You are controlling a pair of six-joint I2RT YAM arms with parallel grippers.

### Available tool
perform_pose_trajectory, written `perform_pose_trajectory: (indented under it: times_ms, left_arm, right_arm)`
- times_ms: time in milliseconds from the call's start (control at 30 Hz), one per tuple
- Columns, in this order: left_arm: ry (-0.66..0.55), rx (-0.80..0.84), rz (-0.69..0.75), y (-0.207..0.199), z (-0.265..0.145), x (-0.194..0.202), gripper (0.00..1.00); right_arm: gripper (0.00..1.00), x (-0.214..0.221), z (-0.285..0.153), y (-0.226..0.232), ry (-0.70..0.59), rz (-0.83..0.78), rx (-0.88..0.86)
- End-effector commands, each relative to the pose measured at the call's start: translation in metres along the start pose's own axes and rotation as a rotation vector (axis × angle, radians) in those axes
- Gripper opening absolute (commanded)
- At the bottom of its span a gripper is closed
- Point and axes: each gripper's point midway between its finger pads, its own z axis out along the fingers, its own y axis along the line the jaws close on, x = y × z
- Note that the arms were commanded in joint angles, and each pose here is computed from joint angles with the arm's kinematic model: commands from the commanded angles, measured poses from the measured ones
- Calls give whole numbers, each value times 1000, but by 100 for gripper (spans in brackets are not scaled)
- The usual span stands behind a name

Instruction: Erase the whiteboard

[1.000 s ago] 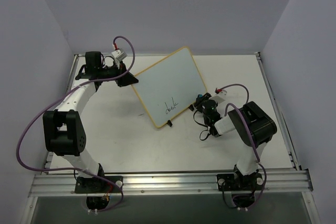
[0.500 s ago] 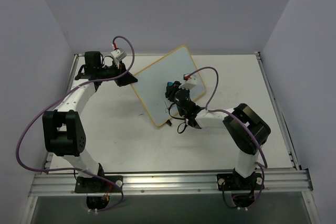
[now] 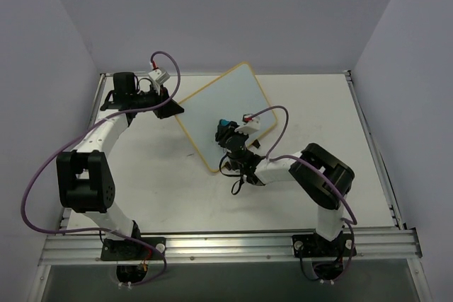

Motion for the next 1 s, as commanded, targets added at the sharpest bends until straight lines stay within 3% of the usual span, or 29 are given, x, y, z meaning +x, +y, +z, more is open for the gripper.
perform_pose_trajectory:
  times_ms: [0,300,633,967]
  left_arm:
    - [-87,80,264,-30,-1,-35,2]
    - [-82,57,272,-30,-5,-35,2]
    - [-79,64,268,-28,0,-31,2]
    - [-85,72,268,-29,0,-33,2]
  right_arm:
    - [0,101,-35,-105,292,-200,212]
    - [0,110,-54,-132,333,-182,264]
    - [0,104,-48,-124,324,-179,309]
    - [0,139,-71,-157,393,-161,322]
